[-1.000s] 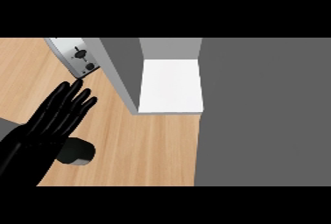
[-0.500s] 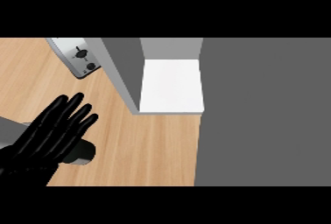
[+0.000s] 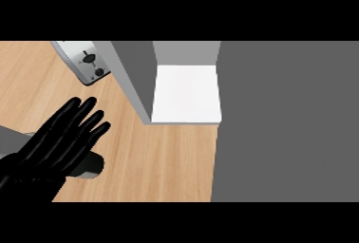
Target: Pick up the wine, place it into the cabinet and close the cabinet
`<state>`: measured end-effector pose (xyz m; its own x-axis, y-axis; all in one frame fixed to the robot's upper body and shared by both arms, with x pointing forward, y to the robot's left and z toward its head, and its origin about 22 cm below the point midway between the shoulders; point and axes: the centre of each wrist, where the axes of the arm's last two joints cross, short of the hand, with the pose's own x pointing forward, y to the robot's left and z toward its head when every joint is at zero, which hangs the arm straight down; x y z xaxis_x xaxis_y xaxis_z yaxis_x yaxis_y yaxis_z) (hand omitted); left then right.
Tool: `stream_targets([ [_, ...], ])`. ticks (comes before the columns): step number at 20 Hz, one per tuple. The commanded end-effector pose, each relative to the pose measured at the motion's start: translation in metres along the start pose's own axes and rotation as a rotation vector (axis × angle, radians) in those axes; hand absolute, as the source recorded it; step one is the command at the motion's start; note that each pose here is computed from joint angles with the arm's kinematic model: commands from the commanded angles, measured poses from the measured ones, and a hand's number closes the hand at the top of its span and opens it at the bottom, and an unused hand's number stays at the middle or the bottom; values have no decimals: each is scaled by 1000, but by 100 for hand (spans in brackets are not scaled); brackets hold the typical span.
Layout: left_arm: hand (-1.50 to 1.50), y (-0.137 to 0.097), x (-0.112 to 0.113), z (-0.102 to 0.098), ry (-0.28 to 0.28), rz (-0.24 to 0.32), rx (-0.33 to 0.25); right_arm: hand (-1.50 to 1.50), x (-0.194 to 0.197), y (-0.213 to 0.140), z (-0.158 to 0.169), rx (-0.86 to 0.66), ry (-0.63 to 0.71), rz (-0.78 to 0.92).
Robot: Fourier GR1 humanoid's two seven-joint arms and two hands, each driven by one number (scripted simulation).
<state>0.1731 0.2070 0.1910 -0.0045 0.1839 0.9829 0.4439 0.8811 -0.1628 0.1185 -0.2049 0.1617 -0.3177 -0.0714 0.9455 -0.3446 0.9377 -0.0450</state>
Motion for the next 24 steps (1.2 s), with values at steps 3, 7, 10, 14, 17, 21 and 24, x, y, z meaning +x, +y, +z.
stream_targets([
  [3, -150, -18, 33, 44, -141, -57, 26, -150, 35, 5, 17, -9, -45, 12],
  [7, -150, -10, 39, 38, -158, -75, 27, -150, 40, 7, 19, -14, -58, 3],
  [10, -150, -9, 38, 48, -138, -78, 62, -150, 43, 3, 23, -24, -69, 11],
  [14, -150, -2, 37, 47, -122, -98, 79, -150, 45, 6, 19, -22, -79, -3],
  [17, -150, 12, 38, 40, -121, -114, 107, -150, 47, 13, 24, -19, -50, -15],
  [21, -150, 19, 47, 47, -128, -151, 147, -150, 53, 7, 21, -17, -63, 2],
  [24, -150, 36, 50, 42, -152, -157, 193, -150, 56, 11, 24, -17, -55, -7],
])
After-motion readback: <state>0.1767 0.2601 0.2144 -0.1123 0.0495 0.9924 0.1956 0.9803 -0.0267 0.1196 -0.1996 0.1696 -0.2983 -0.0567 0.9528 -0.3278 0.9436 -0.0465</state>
